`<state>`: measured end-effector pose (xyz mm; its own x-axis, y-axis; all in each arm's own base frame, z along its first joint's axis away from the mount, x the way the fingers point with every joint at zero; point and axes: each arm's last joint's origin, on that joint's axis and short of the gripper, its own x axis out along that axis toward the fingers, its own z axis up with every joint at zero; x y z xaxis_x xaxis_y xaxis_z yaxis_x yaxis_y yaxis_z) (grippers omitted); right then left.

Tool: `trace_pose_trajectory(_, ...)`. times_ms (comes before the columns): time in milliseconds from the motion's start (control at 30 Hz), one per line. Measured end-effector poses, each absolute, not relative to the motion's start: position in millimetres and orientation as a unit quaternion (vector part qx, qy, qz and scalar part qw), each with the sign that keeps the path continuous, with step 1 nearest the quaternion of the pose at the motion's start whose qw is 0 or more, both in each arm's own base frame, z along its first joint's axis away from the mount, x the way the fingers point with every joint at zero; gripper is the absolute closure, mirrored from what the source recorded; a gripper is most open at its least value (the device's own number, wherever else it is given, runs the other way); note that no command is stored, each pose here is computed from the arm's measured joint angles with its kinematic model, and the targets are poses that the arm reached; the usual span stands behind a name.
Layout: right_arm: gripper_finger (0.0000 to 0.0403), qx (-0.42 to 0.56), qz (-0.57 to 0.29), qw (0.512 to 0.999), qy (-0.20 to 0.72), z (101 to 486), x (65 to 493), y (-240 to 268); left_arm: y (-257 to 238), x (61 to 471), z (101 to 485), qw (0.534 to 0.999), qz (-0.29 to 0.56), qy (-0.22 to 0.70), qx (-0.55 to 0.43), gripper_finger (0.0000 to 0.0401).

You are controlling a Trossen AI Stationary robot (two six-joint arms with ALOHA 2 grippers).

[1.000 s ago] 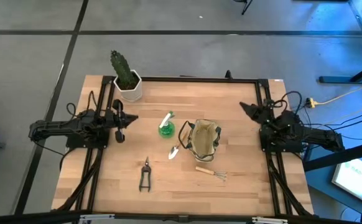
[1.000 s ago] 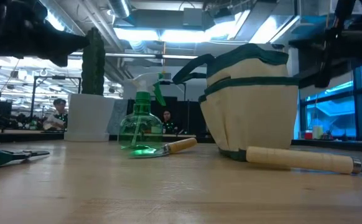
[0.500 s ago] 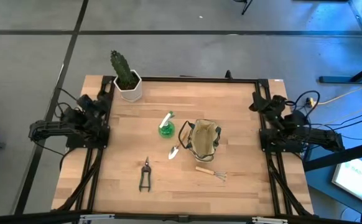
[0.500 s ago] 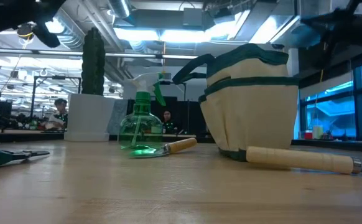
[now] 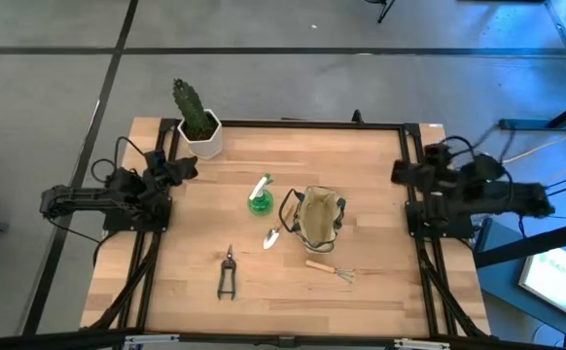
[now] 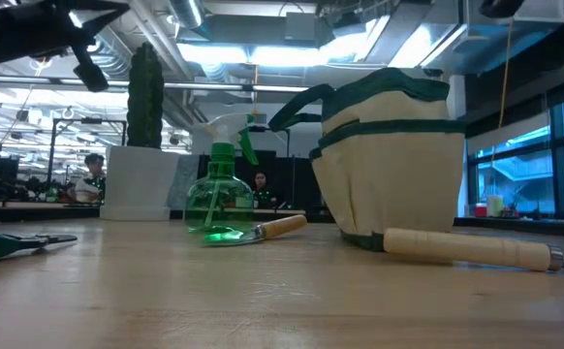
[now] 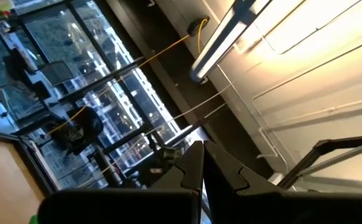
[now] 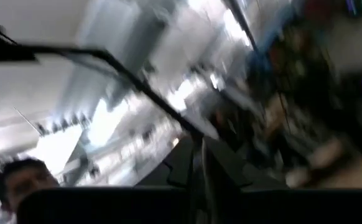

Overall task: Pick & Place Garden tools in Gardening bag
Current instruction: Put the brown hand rake into the light brown gardening bag

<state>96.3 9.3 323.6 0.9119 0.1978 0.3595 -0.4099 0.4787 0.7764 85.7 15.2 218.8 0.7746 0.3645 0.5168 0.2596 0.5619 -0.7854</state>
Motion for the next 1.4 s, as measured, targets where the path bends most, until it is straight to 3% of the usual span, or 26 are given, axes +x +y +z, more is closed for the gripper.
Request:
trace_pose_trajectory(367, 0.0304, 0.515, 0.190, 0.810, 0.208, 348, 169, 66, 15, 85, 220, 0.817, 0.028, -0.338, -0.466, 0.0397)
trace_pose_trajectory(767, 0.0233, 0.573, 0.204, 0.707, 0.362, 360, 196, 166, 13, 87, 219, 0.815, -0.020, -0.312, -0.489, 0.0397)
trace_pose_trajectory(900, 0.0232, 0.556, 0.140, 0.717, 0.397, 345, 191, 194, 11, 87, 219, 0.817, -0.051, -0.295, -0.492, 0.0397)
trace_pose_trajectory(1067, 0.0232, 0.439, 0.023, 0.780, 0.445, 317, 185, 208, 8, 88, 219, 0.814, -0.076, -0.282, -0.502, 0.0397)
trace_pose_trajectory(1267, 0.0221, 0.267, 0.026, 0.821, 0.503, 284, 194, 223, 2, 87, 221, 0.810, -0.098, -0.279, -0.506, 0.0397)
trace_pose_trajectory(1400, 0.0192, 0.236, 0.008, 0.816, 0.528, 263, 204, 229, -4, 86, 225, 0.815, -0.117, -0.270, -0.499, 0.0397)
